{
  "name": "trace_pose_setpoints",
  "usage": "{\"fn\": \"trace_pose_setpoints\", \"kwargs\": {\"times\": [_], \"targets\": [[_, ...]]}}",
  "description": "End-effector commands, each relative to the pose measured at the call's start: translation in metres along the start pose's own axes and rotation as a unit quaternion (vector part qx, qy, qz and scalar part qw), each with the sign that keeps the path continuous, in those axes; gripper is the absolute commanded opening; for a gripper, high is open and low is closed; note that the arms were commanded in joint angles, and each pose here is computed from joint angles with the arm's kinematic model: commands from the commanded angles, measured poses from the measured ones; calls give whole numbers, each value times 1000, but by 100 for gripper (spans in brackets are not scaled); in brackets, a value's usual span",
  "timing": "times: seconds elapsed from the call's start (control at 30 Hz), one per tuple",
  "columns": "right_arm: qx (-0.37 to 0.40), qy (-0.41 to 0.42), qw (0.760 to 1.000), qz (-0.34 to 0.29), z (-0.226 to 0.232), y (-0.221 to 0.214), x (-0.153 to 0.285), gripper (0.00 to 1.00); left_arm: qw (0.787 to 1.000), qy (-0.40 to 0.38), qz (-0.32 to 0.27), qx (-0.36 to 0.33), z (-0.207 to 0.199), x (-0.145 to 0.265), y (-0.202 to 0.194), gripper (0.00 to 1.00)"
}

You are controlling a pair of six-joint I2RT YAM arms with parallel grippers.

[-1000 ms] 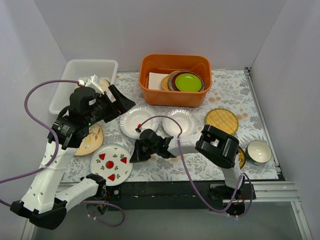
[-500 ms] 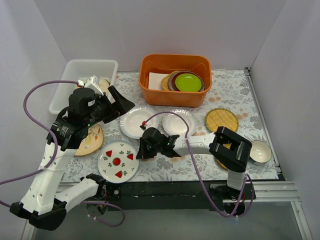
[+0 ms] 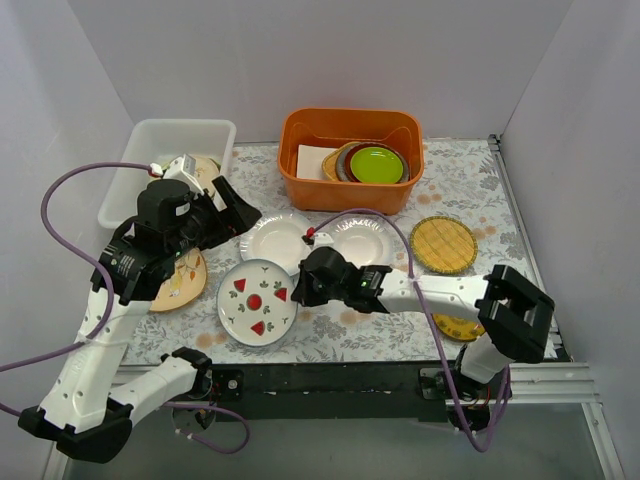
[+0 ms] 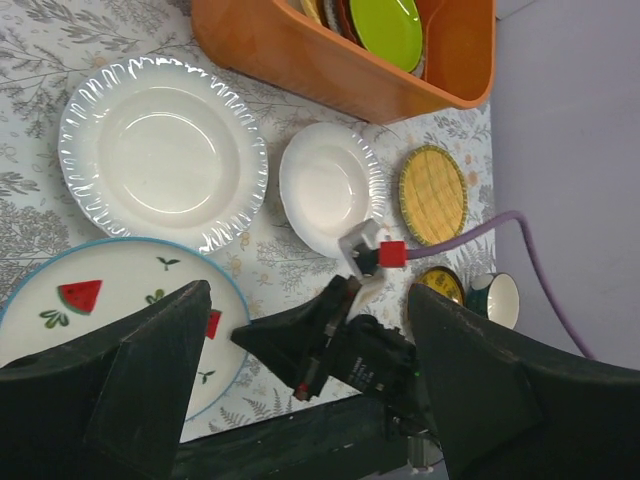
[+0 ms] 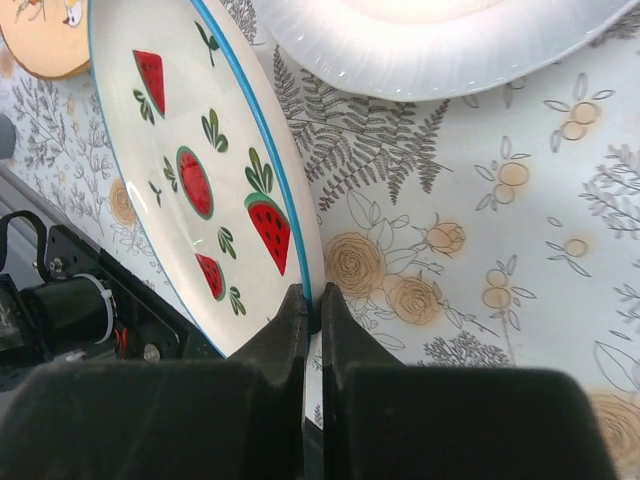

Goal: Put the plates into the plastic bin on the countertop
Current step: Pick up the plate from the corner of the board.

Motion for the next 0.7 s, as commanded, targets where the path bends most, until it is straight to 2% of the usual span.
{"fn": "trace_pose_setpoints", "kwargs": {"times": [0.0,0.4,0.53,0.67], "targets": [[-27,69,993,-93,29,45,34,1,999,41,-18,-25,13,3,2,79],[-62,63,984,-157,-11,78,83,1,997,63,16,-41,46,-22,-43,78],[-66,61,981,-174,-22,92,98,1,997,51,24,-45,49,-29,-52,78],[-71,77,975,-194,-24,103,115,1,998,7,37,-47,44,-38,-62,77]]}}
Point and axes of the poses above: each gripper's point midway between its finger pads, its own x axis back along the fingers, its own z axis along the line the jaws close on, y = z × x, the point moved 6 cm from there along x, back along the fingers, and after that the axes turned 7 degrees about -x, right-handed, at the moved point
